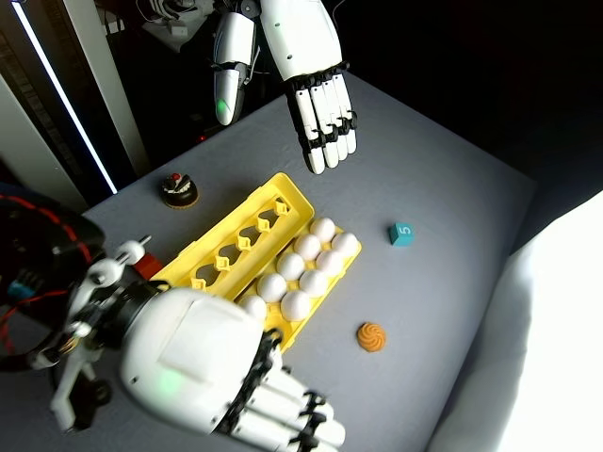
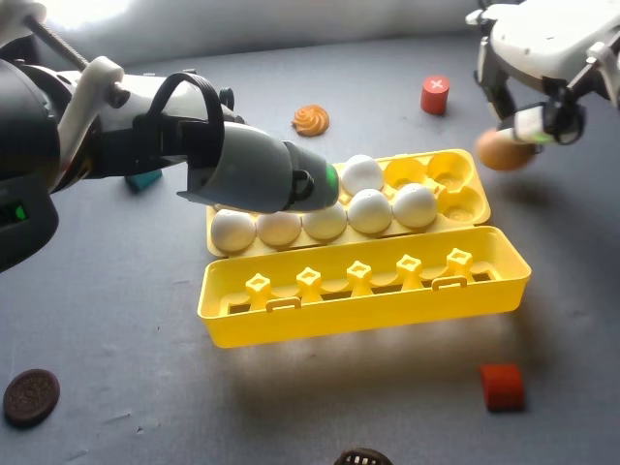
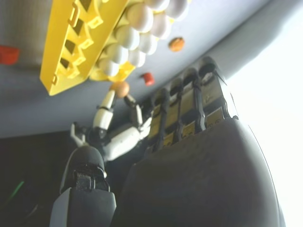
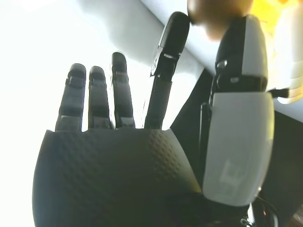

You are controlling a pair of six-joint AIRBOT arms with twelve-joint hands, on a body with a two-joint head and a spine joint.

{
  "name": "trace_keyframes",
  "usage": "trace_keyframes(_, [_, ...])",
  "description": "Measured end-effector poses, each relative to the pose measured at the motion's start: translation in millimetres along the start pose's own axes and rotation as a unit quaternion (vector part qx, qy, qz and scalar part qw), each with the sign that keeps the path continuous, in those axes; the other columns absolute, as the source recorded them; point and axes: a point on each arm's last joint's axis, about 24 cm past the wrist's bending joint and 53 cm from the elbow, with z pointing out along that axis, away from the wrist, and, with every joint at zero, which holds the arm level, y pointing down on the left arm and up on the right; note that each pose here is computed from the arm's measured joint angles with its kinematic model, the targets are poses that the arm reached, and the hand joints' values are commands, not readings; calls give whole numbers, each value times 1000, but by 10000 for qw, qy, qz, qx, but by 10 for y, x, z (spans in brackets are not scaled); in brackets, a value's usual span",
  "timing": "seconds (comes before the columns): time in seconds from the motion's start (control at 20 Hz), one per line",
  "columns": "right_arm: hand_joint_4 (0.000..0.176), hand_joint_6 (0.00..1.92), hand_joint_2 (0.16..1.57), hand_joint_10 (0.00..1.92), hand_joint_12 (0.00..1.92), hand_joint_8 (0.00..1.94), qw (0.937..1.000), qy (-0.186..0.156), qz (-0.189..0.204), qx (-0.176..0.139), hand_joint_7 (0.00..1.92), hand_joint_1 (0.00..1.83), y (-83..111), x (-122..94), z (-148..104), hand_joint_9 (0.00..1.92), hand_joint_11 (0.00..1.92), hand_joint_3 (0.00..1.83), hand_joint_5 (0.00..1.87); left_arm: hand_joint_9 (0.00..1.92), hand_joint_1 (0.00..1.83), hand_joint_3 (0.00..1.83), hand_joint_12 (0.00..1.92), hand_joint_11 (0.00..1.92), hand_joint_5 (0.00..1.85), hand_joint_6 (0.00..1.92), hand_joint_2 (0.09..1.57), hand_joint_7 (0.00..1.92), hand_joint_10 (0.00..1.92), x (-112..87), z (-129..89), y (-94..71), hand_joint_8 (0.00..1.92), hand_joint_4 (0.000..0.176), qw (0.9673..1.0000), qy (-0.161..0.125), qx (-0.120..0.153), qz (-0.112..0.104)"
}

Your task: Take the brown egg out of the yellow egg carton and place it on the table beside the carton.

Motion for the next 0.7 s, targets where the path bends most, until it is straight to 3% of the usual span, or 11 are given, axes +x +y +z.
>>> trace_keyframes(0.1, [176, 873, 1073, 0, 0, 3, 9999, 49, -85, 115, 252, 1039, -133, 59, -38, 0, 0, 3, 1055, 65, 0, 0, 72, 41, 92, 11, 1160, 73, 13, -1, 0, 2, 10, 0, 10000, -1, -4, -2])
trace_keyframes(0.3, [176, 784, 1052, 0, 0, 0, 9993, 216, -199, 248, 241, 1057, -291, 233, -102, 5, 0, 0, 1108, 76, 0, 0, 189, 0, 95, 0, 1163, 84, 1, 39, -11, -7, 0, 0, 10000, 37, 15, 18])
trace_keyframes(0.35, [176, 783, 1051, 1, 0, 3, 9992, 207, -196, 263, 247, 1059, -302, 231, -104, 7, 0, 0, 1110, 50, 0, 0, 113, 0, 66, 2, 1162, 56, 2, 39, -11, -1, 3, 0, 10000, 37, 2, 17])
trace_keyframes(0.7, [176, 834, 1064, 0, 0, 5, 9993, 119, -177, 291, 236, 1049, -309, 168, -97, 0, 0, 0, 1079, 54, 0, 0, 158, 0, 79, 0, 1165, 60, 1, 34, -11, 8, 0, 0, 10000, 29, -17, 15])
